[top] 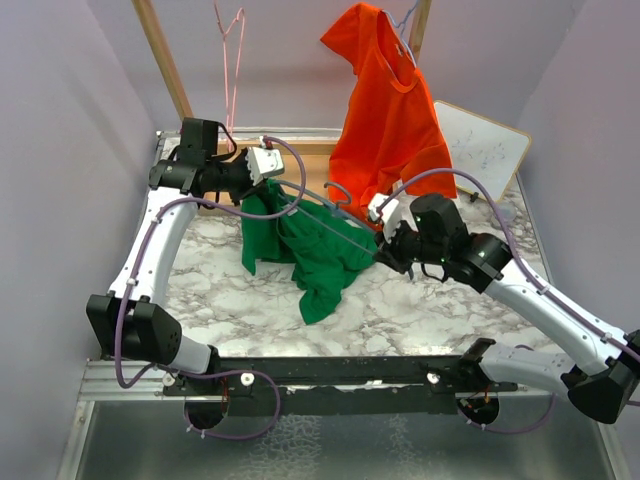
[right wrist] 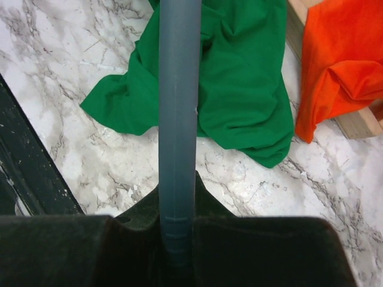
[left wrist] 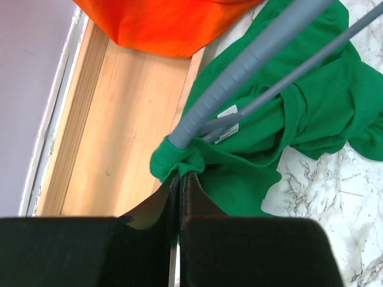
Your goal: Place the t-shirt on the hanger
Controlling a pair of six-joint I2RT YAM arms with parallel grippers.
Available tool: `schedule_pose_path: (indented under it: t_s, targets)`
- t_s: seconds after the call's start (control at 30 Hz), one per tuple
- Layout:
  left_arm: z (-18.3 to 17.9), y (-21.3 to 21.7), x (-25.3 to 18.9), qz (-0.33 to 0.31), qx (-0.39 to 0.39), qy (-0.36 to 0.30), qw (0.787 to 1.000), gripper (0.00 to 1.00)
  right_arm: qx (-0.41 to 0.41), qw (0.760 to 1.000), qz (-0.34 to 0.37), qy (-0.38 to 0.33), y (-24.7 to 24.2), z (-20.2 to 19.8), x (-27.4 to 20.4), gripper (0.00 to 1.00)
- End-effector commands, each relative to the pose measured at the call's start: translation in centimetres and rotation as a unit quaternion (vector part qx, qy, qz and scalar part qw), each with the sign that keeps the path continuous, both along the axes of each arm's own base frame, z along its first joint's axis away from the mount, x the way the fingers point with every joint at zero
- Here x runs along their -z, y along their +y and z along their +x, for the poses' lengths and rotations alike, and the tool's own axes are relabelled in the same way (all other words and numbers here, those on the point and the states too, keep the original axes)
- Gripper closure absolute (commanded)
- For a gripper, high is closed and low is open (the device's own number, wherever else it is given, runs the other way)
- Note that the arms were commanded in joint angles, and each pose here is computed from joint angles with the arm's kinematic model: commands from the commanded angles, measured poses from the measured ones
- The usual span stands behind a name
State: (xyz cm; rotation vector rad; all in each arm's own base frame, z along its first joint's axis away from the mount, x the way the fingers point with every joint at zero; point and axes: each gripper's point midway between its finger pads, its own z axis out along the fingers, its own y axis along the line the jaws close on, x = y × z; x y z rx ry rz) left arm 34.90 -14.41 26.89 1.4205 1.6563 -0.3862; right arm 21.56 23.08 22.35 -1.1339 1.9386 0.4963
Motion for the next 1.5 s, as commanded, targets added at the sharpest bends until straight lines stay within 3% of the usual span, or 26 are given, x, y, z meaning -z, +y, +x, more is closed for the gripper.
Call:
schedule_pose_path:
  t_s: [0.0,0.5,0.83,1.03,1.3,1.47]
  targets:
    - [0.7,-0.3,-1.8,-0.011,0.004,-0.016,1.0,1.0,-0.051,0.999,0.013,0.006,1.5,-0.8,1.5,0.99]
    - [-2.6,-0.6,-4.3,-0.021,0.033,-0.003,0.999,1.0,-0.007,1.0,-0.025,-0.008,2.1,2.8,5.3,0.99]
    - [-2.4,-1.0,-4.6,-0.03,0.034,0.0,0.999,1.0,-0.031,0.999,-0.007,-0.008,3.8,3.4,5.5,0.99]
    - [-1.7,-1.2,-5.5,-0.038,0.03,-0.006,0.999,1.0,0.032,0.999,-0.008,-0.019,2.3,4.2,5.3,0.99]
    - [-2.0,-3.6,-7.9,-0.099,0.039,0.027,0.994,1.0,0.038,0.999,-0.004,0.005,3.3,4.7,6.9,0.99]
    - [-3.3,-6.1,-8.3,-0.102,0.071,0.037,0.992,1.0,0.042,0.999,0.017,-0.027,3.7,5.6,5.5,0.99]
